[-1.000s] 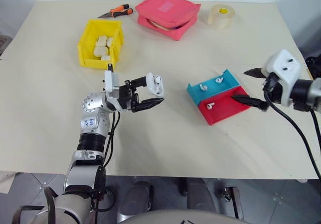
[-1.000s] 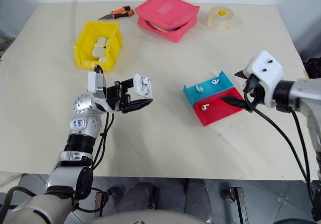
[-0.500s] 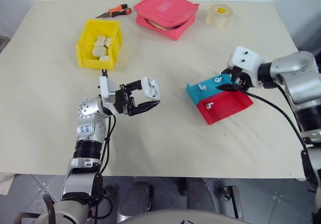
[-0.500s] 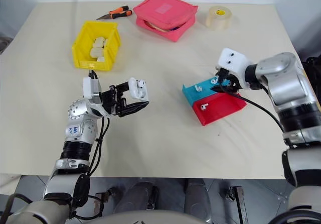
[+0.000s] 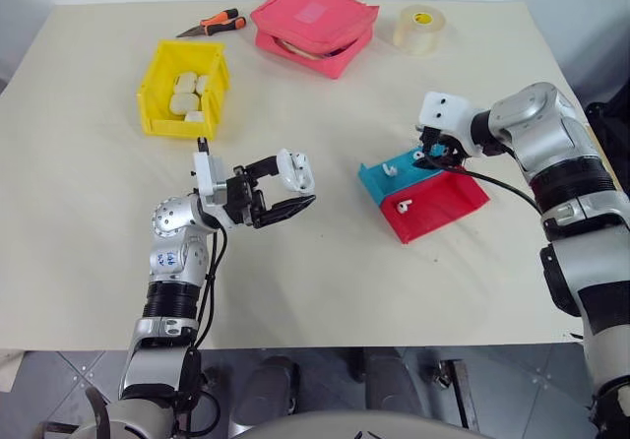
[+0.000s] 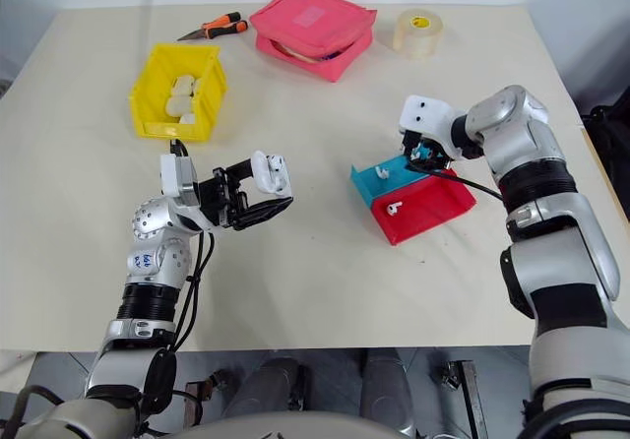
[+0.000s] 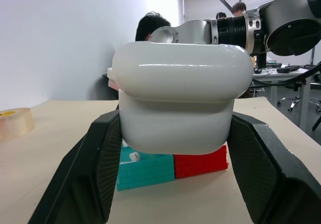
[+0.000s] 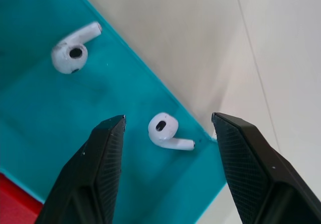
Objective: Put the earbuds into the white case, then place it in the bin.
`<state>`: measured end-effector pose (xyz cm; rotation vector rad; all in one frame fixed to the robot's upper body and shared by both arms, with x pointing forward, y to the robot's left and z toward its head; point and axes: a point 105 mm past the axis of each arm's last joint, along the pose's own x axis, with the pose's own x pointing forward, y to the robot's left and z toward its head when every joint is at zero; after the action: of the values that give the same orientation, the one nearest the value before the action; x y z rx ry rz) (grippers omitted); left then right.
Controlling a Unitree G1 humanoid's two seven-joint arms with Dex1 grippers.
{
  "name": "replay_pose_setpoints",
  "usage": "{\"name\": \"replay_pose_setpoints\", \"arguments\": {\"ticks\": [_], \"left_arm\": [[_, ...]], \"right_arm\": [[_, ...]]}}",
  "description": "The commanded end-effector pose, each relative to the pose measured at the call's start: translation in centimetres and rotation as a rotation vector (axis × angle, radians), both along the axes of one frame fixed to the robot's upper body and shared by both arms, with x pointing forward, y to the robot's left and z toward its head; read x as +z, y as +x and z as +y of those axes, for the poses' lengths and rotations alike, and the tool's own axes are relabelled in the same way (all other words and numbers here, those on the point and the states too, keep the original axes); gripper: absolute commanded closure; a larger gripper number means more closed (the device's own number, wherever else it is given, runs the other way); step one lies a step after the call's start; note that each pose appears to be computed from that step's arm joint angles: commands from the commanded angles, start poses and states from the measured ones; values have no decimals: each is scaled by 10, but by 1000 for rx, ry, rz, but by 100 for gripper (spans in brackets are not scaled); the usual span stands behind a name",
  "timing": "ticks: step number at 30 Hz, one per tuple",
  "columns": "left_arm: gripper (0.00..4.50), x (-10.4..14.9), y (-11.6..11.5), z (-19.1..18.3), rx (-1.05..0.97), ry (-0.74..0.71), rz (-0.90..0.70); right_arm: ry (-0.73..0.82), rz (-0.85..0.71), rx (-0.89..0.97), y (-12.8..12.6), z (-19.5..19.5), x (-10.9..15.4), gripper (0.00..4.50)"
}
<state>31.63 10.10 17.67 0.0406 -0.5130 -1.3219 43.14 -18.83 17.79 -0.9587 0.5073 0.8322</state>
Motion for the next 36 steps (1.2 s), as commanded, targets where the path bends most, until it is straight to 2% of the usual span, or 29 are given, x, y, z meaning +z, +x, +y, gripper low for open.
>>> {"name": "replay_pose_setpoints", "arguments": {"ticks": [1,5,8,10,24,36], "left_arm": [[172,9,-3,2,6,-15,-39],[172,9,-3,1,10,-18,-40],[172,10,-4,1,13,-20,-40],[172,10,-4,1,17,-22,-39],[172,10,-5,1,31,-27,-37],[172,9,-8,2,47,-32,-33]], "right_arm": [[-35,-18,-1,4,-3,12,165],[-53,-13,10,5,-1,14,165],[-51,-11,32,5,3,16,227],[-51,-12,43,5,5,17,293],[-139,-1,48,8,3,12,293],[-245,-96,98,14,4,20,293]]}}
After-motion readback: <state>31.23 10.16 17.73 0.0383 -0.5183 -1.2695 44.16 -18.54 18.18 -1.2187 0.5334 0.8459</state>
